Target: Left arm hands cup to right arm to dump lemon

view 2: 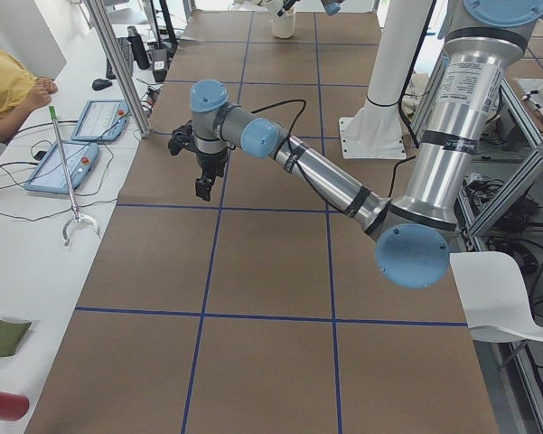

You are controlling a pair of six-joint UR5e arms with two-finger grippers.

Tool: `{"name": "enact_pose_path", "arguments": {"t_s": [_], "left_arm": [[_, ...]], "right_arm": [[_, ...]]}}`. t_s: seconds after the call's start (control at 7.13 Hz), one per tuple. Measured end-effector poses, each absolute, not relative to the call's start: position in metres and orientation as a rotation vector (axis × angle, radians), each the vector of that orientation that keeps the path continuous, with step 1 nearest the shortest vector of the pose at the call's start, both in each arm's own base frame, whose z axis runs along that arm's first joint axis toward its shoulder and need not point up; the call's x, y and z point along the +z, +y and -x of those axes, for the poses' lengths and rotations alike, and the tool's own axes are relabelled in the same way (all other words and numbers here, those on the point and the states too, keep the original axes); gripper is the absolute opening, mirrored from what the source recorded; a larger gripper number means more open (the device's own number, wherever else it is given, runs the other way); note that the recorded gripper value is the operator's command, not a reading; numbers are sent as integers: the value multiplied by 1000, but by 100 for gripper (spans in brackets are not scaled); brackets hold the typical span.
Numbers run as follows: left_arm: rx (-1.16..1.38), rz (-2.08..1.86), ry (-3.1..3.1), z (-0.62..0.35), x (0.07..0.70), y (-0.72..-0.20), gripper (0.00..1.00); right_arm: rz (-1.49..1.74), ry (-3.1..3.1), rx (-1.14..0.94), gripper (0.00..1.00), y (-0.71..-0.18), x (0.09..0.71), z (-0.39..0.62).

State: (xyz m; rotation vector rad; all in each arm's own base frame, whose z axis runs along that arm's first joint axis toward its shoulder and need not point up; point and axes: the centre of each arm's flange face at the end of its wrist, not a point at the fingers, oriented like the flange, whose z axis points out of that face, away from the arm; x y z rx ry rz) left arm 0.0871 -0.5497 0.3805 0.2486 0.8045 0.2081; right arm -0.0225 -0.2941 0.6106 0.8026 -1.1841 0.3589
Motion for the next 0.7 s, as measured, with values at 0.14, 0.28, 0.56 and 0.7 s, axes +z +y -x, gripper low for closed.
{"name": "enact_pose_path", "arguments": {"t_s": [0.14, 0.28, 0.56, 0.7], "left_arm": [[208, -249, 805, -87, 380, -550, 100], [208, -251, 805, -87, 378, -550, 100], [209, -254, 806, -87, 377, -550, 100], [210, -256, 806, -87, 376, -550, 100]], "right_arm": [[-759, -1254, 454, 0, -276, 637, -2], [-721, -1332, 543, 0, -258, 659, -16], [-629, -1498, 727, 0, -242, 683, -27], [-586, -1575, 813, 0, -241, 687, -30]]}}
